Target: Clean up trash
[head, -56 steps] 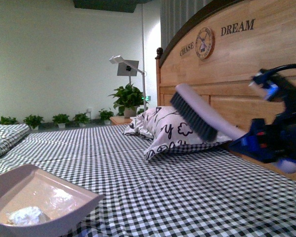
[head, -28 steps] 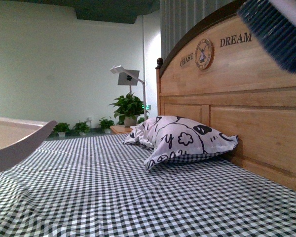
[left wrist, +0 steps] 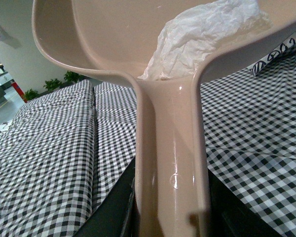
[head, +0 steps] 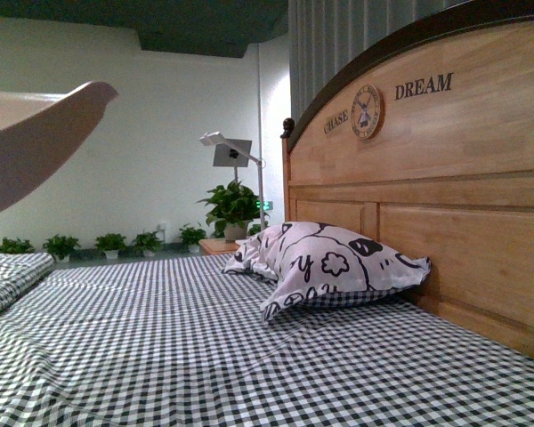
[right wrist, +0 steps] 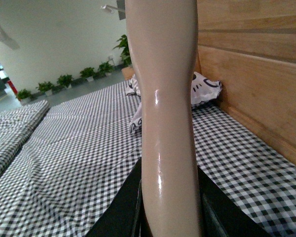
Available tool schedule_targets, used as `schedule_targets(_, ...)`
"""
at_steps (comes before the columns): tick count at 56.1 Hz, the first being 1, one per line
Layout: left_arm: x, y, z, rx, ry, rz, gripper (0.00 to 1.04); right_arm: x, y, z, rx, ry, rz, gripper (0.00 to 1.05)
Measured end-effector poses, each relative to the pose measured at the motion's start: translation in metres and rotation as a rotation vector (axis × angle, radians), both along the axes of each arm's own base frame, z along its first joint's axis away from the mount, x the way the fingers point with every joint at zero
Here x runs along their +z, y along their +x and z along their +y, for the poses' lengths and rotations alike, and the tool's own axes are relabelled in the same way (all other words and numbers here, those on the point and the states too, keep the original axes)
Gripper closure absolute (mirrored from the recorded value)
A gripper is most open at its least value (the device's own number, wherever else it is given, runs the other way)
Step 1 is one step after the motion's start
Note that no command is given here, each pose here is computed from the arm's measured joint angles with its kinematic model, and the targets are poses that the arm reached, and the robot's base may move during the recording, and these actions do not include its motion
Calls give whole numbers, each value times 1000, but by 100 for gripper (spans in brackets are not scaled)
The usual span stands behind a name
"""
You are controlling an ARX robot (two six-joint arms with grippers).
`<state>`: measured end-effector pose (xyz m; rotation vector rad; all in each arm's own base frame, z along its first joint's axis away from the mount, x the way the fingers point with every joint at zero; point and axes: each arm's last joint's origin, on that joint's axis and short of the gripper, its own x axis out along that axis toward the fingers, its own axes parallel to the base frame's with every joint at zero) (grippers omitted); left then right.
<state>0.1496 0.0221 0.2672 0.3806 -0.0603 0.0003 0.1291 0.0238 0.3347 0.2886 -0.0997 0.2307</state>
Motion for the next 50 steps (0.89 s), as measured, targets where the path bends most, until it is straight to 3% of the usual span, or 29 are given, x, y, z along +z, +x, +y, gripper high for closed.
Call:
schedule_targets(23,-26,-23,0,6,-101,-7,78,-14,-22,8,-58,-40,2,84)
schedule_targets(50,-25,-26,3,7,-163,-20,78,-16,-21,9,-101,-75,20,84)
